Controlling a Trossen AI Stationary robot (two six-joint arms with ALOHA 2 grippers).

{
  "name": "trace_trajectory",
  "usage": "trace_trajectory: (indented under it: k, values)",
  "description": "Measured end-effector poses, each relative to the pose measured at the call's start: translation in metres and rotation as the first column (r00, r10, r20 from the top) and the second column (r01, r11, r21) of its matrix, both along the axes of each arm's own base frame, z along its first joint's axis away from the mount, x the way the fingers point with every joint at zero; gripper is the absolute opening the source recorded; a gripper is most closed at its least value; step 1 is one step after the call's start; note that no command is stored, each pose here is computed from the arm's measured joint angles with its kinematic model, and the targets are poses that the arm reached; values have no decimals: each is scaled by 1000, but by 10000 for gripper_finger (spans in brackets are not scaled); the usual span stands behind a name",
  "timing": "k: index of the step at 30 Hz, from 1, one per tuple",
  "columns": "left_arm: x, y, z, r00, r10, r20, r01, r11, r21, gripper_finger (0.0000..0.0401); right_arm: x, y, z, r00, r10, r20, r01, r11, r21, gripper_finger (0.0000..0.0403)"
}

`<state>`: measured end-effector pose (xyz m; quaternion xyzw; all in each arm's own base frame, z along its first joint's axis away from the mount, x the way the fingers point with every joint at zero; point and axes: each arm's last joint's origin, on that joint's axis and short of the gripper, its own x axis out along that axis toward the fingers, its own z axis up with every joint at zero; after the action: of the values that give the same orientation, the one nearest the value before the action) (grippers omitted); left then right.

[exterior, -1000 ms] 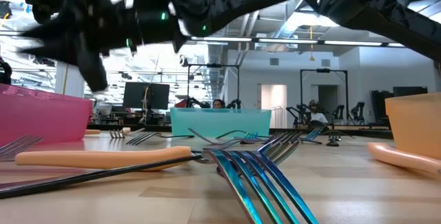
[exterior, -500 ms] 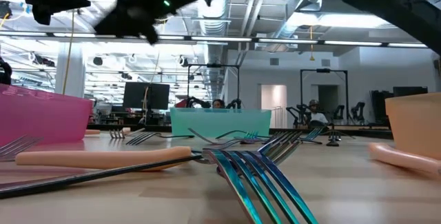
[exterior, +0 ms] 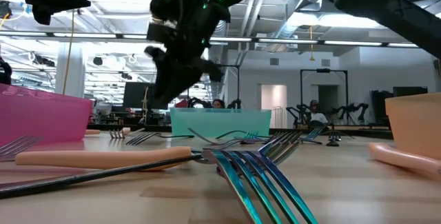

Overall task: Sort silverware by color (type)
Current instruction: Put the black fork into the orange bin

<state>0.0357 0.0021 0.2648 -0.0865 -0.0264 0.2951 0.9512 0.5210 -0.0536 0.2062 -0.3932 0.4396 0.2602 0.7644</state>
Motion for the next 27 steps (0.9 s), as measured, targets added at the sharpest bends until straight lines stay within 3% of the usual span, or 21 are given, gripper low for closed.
trace_trajectory:
  k: [8, 11, 19, 27]
  values:
    - [0, 0, 0, 1000, 0, -1, 0, 1000, 2, 112, 2, 22, -23, 988, 135, -74, -137, 990, -32, 160]
    - [0, 0, 0, 1000, 0, -1, 0, 1000, 2, 112, 4, 29, -18, 984, 174, -43, -176, 983, -50, 160]
    - [0, 0, 0, 1000, 0, -2, 0, 1000, 2, 112, 6, 29, -19, 981, 194, -22, -195, 981, -17, 160]
    - [0, 0, 0, 1000, -2, -2, 2, 1000, 3, 112, 14, 30, -50, 973, 229, -34, -228, 974, 9, 160]
